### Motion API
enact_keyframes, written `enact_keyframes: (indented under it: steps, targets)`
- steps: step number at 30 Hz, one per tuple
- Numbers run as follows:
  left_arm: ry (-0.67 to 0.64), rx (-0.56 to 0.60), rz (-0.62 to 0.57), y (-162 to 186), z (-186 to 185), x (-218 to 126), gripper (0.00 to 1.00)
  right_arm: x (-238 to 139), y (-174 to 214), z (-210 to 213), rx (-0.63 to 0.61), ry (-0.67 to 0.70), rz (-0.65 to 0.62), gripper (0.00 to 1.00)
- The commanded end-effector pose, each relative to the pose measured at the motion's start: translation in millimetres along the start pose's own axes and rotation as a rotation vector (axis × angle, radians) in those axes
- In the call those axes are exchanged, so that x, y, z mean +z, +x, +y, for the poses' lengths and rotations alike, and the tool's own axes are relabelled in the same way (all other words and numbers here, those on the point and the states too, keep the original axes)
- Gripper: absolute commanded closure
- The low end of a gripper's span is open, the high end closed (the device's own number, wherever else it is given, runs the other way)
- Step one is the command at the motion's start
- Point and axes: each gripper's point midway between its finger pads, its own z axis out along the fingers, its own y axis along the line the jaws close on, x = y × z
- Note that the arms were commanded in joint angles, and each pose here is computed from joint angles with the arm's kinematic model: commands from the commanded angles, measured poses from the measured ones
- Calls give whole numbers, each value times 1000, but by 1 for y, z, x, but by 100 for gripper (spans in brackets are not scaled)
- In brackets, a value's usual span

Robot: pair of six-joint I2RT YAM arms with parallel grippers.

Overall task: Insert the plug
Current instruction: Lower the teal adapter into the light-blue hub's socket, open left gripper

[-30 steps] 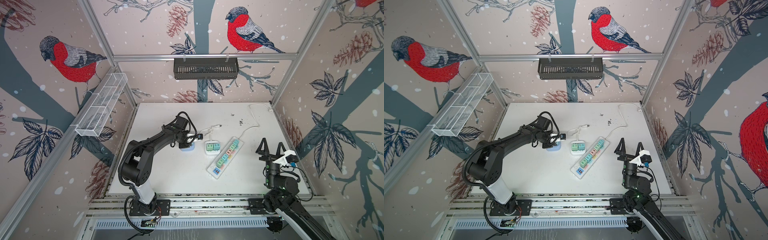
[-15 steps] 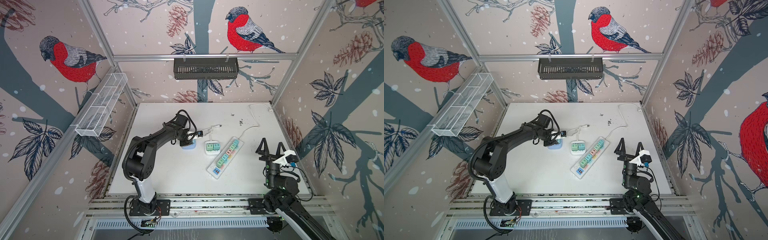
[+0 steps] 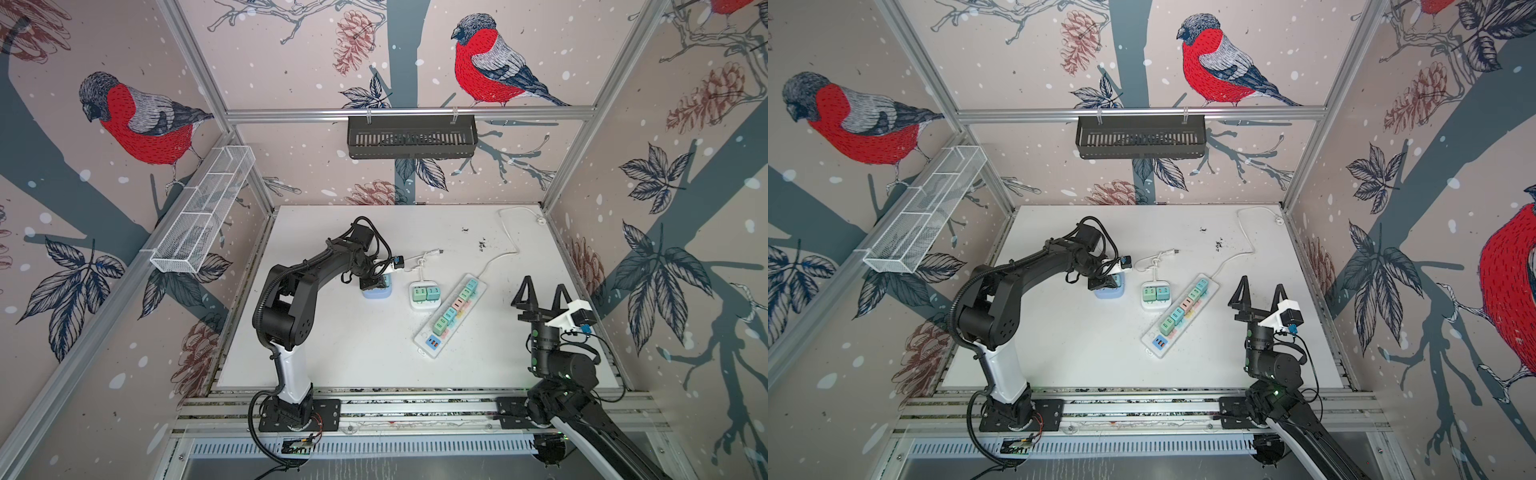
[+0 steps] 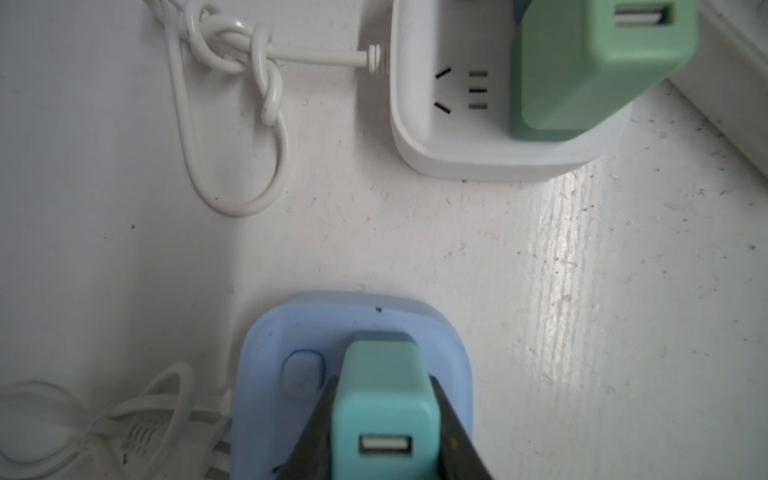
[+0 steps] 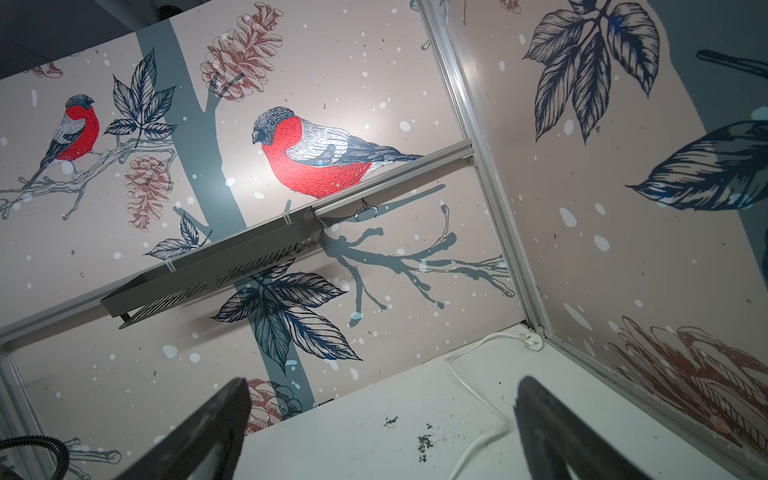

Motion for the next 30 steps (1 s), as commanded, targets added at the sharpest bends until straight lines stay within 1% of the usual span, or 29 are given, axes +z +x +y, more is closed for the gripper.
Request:
enact_keyframes:
  steps: [1, 3, 9, 15, 20, 22, 23, 24, 25, 28, 30]
  targets:
    - [149, -68, 78, 18, -34, 1, 100, -17, 70, -17, -92, 4, 131, 0]
    - [149, -87, 47, 7, -37, -6, 100, -17, 70, -17, -93, 7, 131, 0]
    - [85, -90, 24, -6, -46, -16, 100, -17, 70, -17, -93, 7, 131, 0]
    - [97, -111, 75, 8, -43, 0, 100, -17, 69, -17, -89, 10, 130, 0]
    - [70, -117, 51, 3, -36, 4, 100, -17, 70, -18, -89, 13, 130, 0]
    - [50, -106, 42, 0, -36, 5, 88, -17, 69, -18, -91, 11, 130, 0]
    - [41, -100, 42, 0, -36, 4, 77, -17, 69, -18, -90, 10, 129, 0]
    - [27, -98, 44, -1, -35, 4, 19, -17, 69, -18, -89, 9, 129, 0]
    - [18, -99, 46, -1, -35, 3, 2, -17, 70, -18, -90, 10, 130, 0]
    - [-11, -79, 14, -12, -35, -8, 1, -17, 70, -17, -91, 8, 131, 0]
    - [-55, -51, -32, -26, -35, -20, 2, -17, 70, -17, -90, 4, 131, 0]
